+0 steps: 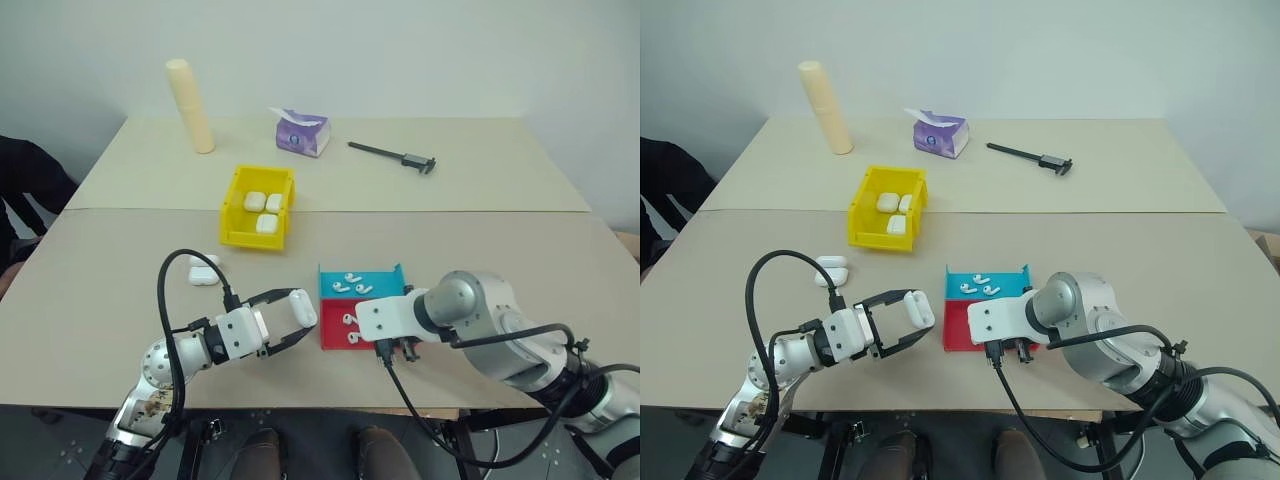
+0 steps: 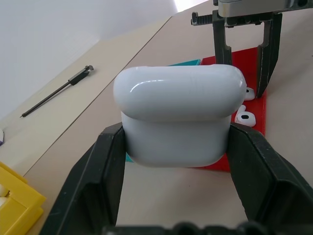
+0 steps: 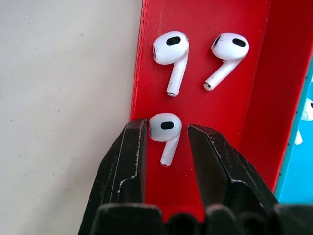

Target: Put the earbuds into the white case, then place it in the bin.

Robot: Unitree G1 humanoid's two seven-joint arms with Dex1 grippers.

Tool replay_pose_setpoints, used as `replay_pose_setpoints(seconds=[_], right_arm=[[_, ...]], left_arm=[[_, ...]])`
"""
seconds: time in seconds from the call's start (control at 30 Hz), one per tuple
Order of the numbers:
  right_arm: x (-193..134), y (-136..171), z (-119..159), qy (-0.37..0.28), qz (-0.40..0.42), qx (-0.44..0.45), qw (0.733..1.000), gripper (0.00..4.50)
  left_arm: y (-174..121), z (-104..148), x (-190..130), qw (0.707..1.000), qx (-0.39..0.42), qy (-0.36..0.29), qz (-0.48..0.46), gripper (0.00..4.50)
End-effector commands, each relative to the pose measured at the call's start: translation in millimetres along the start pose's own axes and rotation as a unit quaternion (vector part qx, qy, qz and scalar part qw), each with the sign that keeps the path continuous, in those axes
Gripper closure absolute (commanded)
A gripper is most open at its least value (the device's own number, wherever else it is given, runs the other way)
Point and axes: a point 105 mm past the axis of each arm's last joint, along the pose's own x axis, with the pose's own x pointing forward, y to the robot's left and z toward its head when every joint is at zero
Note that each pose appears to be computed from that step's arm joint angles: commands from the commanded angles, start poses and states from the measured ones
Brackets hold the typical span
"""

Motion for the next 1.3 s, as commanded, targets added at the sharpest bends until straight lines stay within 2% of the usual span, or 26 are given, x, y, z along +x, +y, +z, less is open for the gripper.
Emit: replay_pose_setpoints(seconds=[0.03,0.33,0.5,0.9,1.0,1.1,1.23,1.3], right_arm=[[-4.7,-3.2,4.9,-0.008,-0.01,-0.013,1.0,2.82],[-3.5,-2.9,0.4,-0.001,-0.006,-0.011,1.0,2.82],[-2.3,-3.5,-2.1,0.003,-0.011,-0.013,1.0,3.89],[-3.2,-5.8,-1.3,0.001,-0.02,-0.01,1.0,3.89],[-15.2,-13.7,6.7,-0.024,-0.041,0.005,0.999,3.89],[-40.3,-27.9,15.3,-0.062,-0.081,0.019,0.995,3.89],[-99.8,-65.8,32.4,-0.191,-0.185,0.096,0.959,3.89],[-116.8,-72.8,38.5,-0.245,-0.202,0.12,0.941,3.89]], left_arm=[[2.3,9.7,-0.4,1.0,0.017,-0.015,0.004,1.73],[2.7,9.1,0.8,1.0,0.018,-0.014,0.006,1.73],[2.6,8.4,0.9,1.0,0.02,-0.012,0.005,1.73],[3.4,9.9,1.0,1.0,0.02,-0.017,0.006,1.73],[6.4,16.4,1.6,0.999,0.015,-0.031,0.011,1.73],[9.3,29.3,1.7,0.998,0.009,-0.057,0.007,1.73],[8.7,60.3,2.3,0.993,-0.014,-0.119,-0.022,1.73],[9.6,67.6,2.2,0.991,-0.027,-0.13,-0.031,1.73]])
